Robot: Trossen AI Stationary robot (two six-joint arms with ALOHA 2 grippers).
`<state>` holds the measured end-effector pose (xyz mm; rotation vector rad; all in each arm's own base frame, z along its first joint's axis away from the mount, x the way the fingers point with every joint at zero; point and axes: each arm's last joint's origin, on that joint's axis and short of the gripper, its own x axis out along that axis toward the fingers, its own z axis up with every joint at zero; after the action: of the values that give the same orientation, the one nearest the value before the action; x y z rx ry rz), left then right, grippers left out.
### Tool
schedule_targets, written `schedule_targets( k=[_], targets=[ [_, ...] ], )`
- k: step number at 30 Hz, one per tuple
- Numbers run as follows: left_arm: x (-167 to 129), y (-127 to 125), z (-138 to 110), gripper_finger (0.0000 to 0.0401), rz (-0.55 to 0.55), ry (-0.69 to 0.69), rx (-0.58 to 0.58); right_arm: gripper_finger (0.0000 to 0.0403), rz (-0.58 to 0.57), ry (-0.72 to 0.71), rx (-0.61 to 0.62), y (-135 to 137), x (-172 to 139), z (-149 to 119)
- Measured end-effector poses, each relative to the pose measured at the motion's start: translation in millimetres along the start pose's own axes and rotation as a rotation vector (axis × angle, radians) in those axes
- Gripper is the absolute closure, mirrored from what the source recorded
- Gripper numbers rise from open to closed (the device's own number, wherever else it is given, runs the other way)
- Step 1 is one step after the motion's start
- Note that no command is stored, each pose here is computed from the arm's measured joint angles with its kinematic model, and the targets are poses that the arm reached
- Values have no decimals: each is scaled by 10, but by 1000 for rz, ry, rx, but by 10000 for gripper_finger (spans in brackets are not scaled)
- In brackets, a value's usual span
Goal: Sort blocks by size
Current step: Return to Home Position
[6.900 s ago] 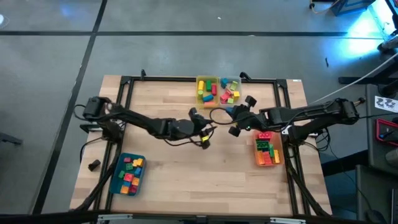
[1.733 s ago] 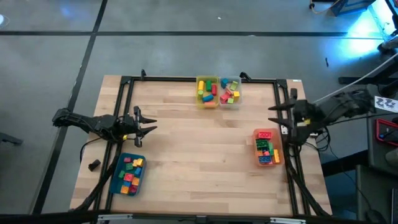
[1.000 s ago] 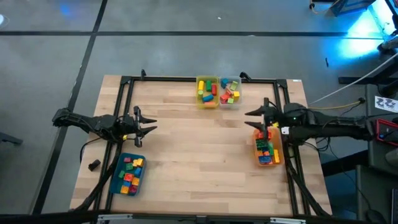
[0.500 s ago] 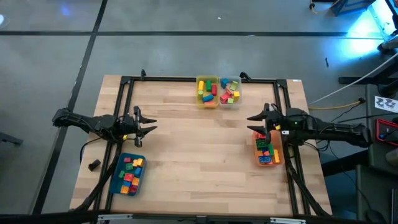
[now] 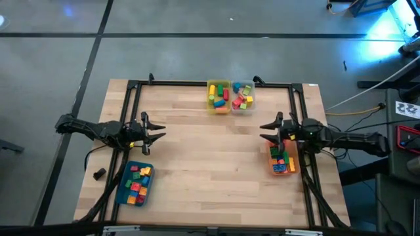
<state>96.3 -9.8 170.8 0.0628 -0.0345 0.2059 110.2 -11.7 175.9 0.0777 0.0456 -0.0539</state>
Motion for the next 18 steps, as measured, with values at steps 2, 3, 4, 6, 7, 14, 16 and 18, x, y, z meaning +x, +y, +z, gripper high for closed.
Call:
schedule_targets(
  k=[2, 3, 4, 6, 7, 14, 16, 18],
  targets=[
    [0, 0, 0, 287, 0, 0, 0, 221, -1, 8, 1, -5, 5, -64],
    [0, 0, 0, 287, 0, 0, 0, 221, -1, 13, 1, -7, 7, -93],
    [0, 0, 0, 287, 0, 0, 0, 221, -1, 16, 3, -9, 9, -118],
    [0, 0, 0, 287, 0, 0, 0, 221, 0, 4, 7, -9, 10, -114],
    [0, 0, 0, 287, 0, 0, 0, 221, 4, 6, 7, -8, 9, -116],
    [0, 0, 0, 287, 0, 0, 0, 221, 24, -5, -28, -2, 10, -108],
    [0, 0, 0, 287, 0, 0, 0, 221, 24, -5, -29, -2, 10, -107],
    [0, 0, 0, 287, 0, 0, 0, 221, 25, -3, -32, -2, 10, -111]
  ],
)
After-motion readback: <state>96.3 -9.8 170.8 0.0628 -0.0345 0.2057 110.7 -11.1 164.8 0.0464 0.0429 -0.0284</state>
